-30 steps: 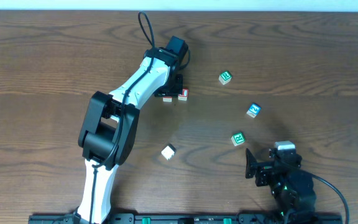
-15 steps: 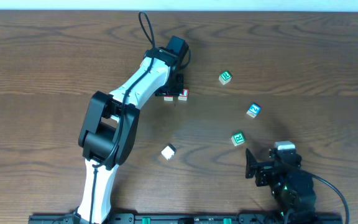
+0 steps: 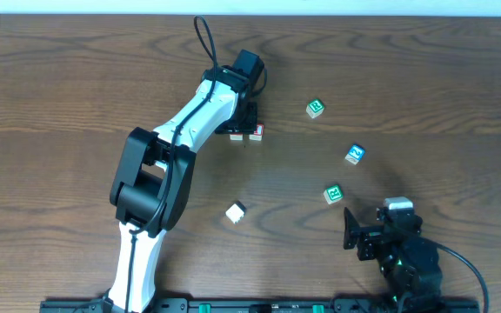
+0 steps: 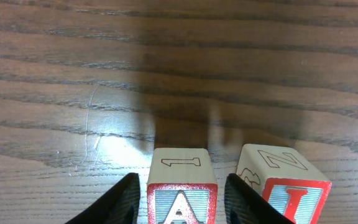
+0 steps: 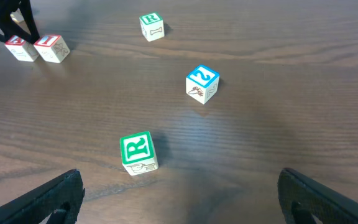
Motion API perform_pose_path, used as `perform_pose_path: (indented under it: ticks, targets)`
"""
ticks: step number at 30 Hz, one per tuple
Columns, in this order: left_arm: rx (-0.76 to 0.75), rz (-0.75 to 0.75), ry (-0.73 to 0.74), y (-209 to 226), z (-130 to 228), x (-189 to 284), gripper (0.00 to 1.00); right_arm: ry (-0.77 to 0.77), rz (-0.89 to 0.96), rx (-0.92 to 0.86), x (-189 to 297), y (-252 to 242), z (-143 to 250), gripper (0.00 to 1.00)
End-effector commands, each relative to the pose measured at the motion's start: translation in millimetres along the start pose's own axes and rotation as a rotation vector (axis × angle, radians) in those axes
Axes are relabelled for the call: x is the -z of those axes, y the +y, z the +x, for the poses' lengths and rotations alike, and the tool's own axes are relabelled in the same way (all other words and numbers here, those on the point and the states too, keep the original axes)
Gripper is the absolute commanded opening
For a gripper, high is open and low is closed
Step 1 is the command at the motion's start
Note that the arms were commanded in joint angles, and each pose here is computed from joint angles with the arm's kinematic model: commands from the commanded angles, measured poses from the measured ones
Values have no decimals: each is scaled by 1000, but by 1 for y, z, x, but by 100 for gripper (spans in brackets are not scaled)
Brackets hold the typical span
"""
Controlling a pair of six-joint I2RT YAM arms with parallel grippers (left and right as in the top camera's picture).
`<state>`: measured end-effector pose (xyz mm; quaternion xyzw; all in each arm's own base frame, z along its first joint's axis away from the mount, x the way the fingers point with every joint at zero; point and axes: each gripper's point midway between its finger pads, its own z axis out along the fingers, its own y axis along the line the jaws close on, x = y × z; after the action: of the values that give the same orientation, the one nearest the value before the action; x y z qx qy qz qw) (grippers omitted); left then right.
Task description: Spell out Ai2
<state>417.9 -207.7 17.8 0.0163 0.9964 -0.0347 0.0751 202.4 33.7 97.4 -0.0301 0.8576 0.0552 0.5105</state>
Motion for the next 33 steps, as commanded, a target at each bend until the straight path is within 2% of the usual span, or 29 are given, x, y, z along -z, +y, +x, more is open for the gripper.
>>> perform_pose_path:
  ticks: [1, 11, 18, 26, 33]
  targets:
    - [-7, -4, 19, -1, 4, -8, 47, 7, 6, 6, -2, -2, 4, 99]
    - [-4, -15, -79, 0, -19, -7, 47, 6, 6, 7, -2, -2, 4, 99]
    - [4, -32, -197, 6, -52, 3, 56, 6, 6, 7, -2, -2, 4, 99]
    - [48, -38, -243, 19, -86, 76, 58, 7, 6, 7, -2, -2, 4, 99]
    - [72, -55, -214, 34, -81, 136, 58, 7, 6, 7, -2, -2, 4, 99]
